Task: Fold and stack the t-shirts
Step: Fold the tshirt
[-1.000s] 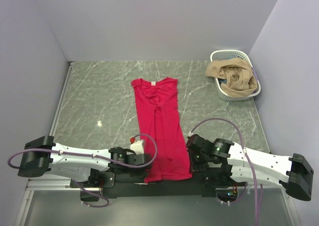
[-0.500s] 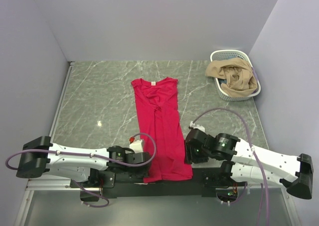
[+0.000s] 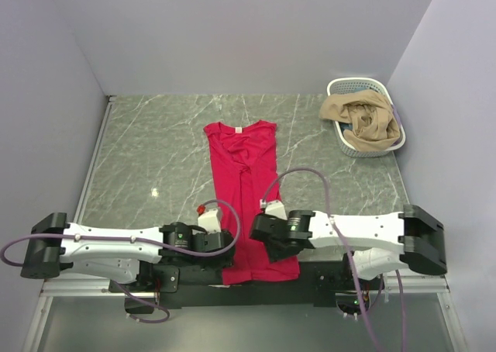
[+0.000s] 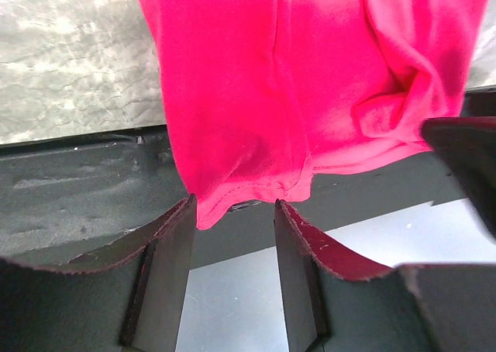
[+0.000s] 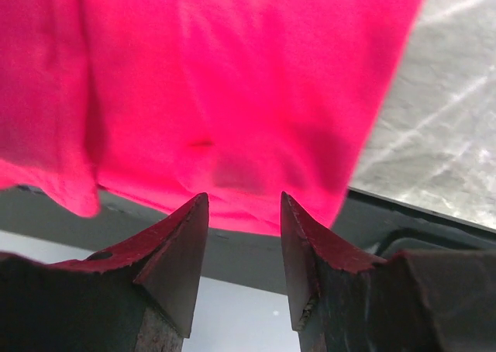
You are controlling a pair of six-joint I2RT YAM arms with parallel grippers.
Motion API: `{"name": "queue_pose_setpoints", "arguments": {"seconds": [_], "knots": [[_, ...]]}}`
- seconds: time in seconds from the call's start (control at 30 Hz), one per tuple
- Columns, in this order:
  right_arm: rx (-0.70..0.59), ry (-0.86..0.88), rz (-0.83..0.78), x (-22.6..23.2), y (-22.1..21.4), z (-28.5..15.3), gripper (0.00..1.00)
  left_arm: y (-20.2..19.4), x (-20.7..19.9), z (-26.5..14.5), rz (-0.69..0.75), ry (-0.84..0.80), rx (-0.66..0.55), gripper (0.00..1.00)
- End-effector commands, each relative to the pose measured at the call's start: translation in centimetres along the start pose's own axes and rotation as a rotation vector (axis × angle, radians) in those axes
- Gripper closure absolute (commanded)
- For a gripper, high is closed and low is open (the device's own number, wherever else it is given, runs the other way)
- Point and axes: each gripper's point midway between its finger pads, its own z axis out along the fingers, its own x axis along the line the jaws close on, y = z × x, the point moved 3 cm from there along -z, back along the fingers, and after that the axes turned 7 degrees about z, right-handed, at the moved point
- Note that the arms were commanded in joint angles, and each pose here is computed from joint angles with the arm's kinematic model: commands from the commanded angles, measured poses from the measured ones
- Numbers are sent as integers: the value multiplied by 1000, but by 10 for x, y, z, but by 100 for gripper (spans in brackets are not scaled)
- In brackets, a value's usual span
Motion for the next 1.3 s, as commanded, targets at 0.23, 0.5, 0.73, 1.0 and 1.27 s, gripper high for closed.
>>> {"name": "queue_pose_setpoints", "arguments": {"seconds": [0.23, 0.5, 0.73, 1.0, 1.27], "knots": [[-124, -44, 2, 43, 23, -6, 49, 17, 6, -20, -82, -35, -82, 49], [-125, -159, 33, 30, 15, 12, 51, 23, 15, -28, -122, -24, -115, 50], [-135, -230, 42, 19, 12, 19, 53, 27, 16, -32, -140, -42, -136, 49], [-99, -261, 33, 7, -3, 27, 70, 24, 11, -27, -114, -28, -119, 49], [-74, -160, 8, 15, -5, 7, 100, 25, 12, -29, -128, -47, -125, 49]]}}
